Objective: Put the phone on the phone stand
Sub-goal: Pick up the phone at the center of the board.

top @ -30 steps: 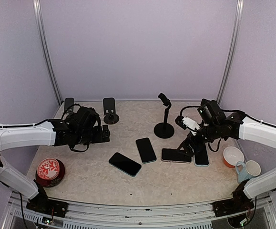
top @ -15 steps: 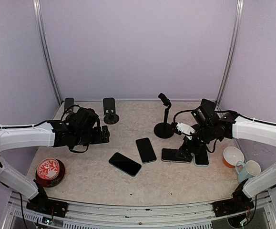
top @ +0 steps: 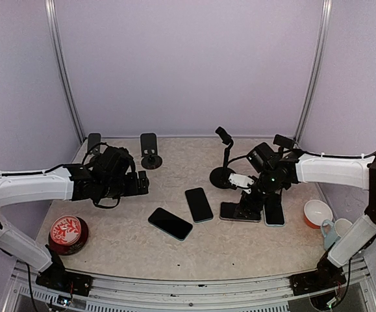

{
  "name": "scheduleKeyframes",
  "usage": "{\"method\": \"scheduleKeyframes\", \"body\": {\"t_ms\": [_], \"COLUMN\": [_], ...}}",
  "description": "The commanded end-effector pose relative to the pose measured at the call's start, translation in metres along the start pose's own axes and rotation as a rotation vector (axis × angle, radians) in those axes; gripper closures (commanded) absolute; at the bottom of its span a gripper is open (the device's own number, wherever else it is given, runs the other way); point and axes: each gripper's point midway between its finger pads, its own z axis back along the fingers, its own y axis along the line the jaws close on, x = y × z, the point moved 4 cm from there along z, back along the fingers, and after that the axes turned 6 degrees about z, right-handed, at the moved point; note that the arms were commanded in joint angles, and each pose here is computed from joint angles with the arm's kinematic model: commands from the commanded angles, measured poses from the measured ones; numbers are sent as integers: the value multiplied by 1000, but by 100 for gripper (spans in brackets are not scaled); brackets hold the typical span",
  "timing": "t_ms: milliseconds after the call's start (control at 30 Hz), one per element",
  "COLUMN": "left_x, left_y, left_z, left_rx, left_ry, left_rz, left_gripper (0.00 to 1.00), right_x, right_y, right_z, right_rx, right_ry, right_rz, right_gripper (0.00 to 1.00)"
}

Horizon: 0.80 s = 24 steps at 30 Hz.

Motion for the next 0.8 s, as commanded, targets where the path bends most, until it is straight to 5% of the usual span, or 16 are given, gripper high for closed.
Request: {"method": "scheduleKeyframes", "body": {"t_ms": [0, 767], "left_x": [2, -1], "left_y": [-1, -5], "left_z": [5, 5], "left_rx": [-17, -35], "left_ry": [-11, 12], "left_rz": [2, 15], "left_gripper": [1, 1], "right_x": [8, -4], "right_y": [-1, -11], "right_z": [-9, -52], "right_rx": [21, 58], "right_ry": [9, 100], "right_rz": [61, 178], "right_gripper": [0, 0]}}
